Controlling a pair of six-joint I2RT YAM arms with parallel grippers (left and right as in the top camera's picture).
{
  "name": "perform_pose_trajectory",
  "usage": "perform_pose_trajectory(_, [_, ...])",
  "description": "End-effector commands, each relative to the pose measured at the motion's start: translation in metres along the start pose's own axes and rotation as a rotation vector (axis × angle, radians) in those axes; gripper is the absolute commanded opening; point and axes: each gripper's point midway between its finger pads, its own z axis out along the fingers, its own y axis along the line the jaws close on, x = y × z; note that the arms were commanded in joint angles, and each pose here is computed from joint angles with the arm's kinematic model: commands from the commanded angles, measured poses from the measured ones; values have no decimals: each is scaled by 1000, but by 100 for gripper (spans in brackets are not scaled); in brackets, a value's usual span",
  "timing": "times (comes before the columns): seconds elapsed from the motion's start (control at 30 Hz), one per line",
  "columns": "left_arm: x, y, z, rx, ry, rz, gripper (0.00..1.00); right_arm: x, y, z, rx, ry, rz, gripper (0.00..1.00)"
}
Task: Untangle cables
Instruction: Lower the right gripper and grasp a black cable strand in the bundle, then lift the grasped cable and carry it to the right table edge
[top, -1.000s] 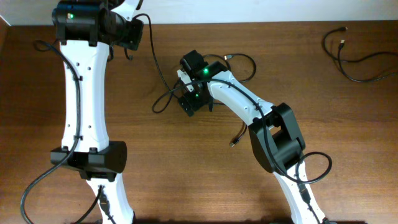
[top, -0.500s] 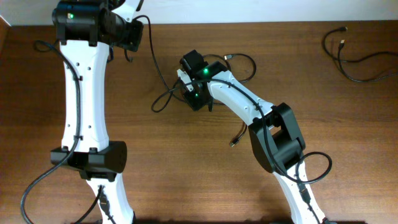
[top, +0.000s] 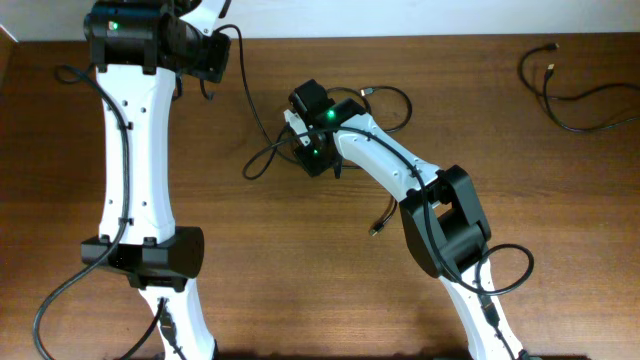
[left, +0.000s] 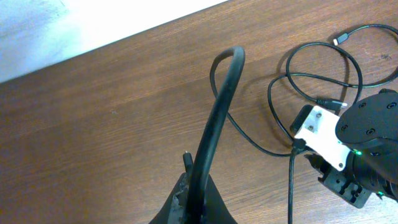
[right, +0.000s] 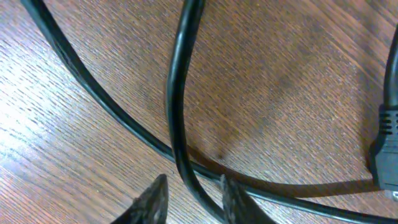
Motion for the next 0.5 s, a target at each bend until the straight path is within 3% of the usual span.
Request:
perform_pose_trajectory(0.0, [-2, -1, -2, -5, -7, -12, 0, 2, 3, 5, -7, 7, -4, 27])
perform_pose_trajectory(0.07, [-2, -1, -2, -5, -7, -12, 0, 4, 3, 12, -8, 15, -3, 20])
perform_pose_trajectory(0.13, [-2, -1, -2, -5, -7, -12, 0, 9, 3, 18, -9, 33, -2, 4])
perform_pose_trajectory(0.47, [-2, -1, -2, -5, -7, -12, 0, 13, -3, 13, 28, 51, -2, 4])
